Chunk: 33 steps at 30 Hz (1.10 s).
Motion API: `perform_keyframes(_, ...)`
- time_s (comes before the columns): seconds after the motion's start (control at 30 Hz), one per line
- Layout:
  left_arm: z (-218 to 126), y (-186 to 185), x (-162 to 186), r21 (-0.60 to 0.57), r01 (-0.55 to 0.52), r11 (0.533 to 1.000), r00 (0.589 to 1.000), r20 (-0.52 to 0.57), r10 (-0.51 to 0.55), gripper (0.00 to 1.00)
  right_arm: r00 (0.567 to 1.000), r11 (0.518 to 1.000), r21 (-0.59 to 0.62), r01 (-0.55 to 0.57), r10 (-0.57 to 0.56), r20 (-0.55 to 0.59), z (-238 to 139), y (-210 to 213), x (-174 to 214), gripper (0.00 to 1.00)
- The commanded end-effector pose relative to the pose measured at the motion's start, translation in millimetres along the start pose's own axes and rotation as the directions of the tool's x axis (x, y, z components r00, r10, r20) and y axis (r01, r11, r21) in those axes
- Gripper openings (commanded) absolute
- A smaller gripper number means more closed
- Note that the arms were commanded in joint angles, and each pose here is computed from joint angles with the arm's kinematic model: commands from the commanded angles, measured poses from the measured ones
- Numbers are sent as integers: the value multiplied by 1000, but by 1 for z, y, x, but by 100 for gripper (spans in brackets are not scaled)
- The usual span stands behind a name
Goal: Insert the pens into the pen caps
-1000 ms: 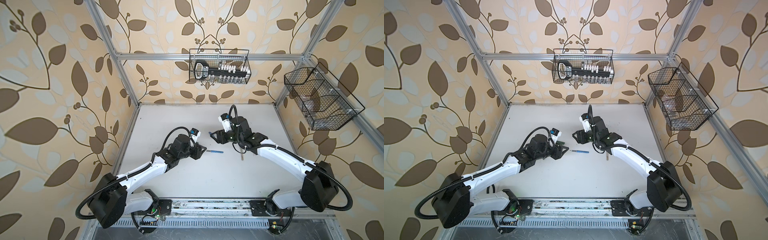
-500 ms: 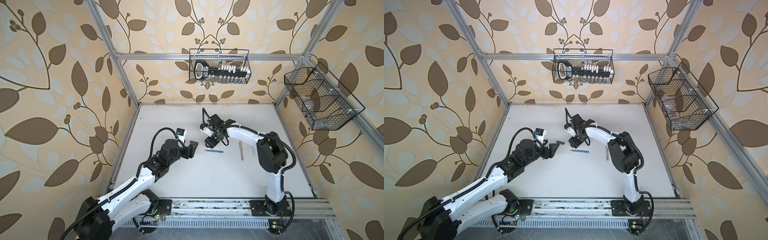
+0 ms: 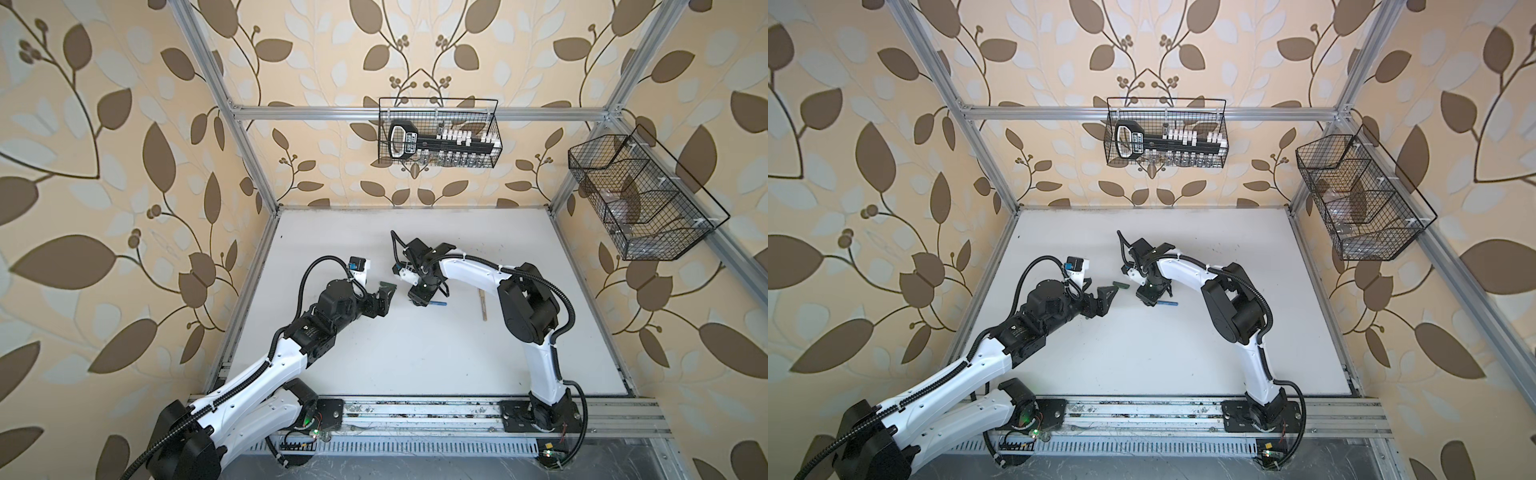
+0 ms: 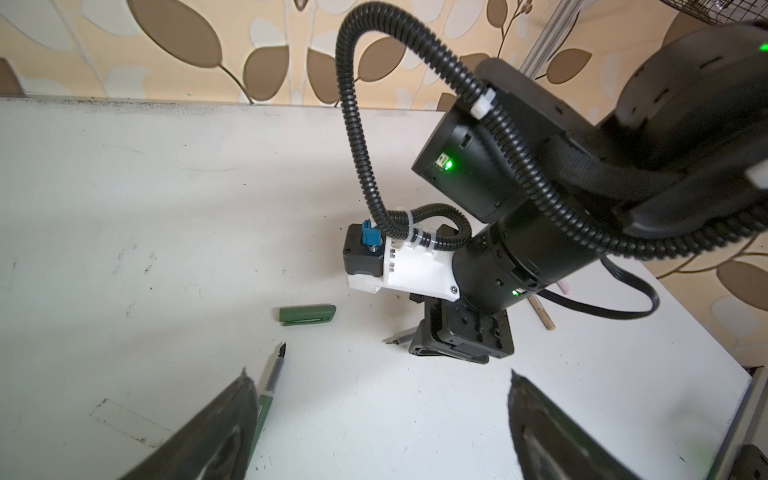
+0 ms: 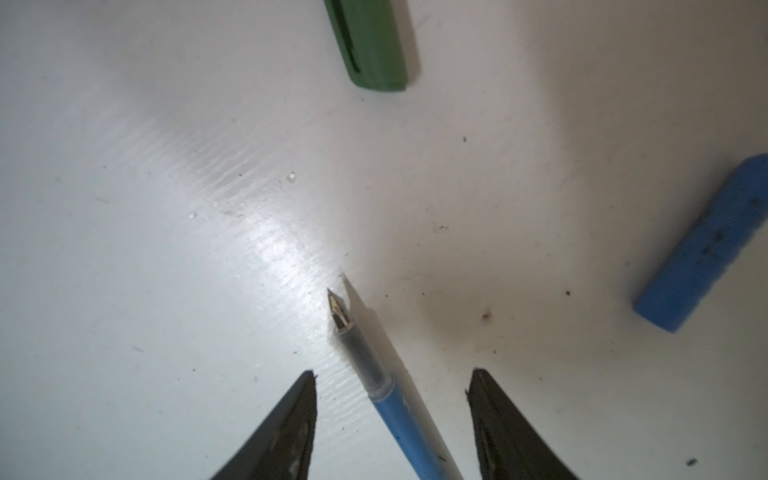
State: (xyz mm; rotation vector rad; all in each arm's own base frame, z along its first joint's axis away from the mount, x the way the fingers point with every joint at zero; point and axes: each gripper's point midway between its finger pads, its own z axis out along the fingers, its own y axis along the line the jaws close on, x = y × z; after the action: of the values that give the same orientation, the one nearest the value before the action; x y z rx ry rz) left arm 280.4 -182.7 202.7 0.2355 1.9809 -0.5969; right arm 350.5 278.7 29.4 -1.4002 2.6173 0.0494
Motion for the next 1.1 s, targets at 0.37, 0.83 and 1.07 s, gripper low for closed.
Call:
perform_keyframes(0.37,-5,7,-11,-32,2,999,998,66,0,95,994,999,6,45,-44,-104,25,12,20,50)
perform_keyframes(0.83,-1,11,-7,-47,-3,999,998,58,5,98,995,1000,-12,-15,14,-95,37,16,22,26)
perform_keyframes(1.07,-2,9,-8,-38,-6,999,998,59,8,98,996,994,-70,-85,82,-38,28,14,19,13)
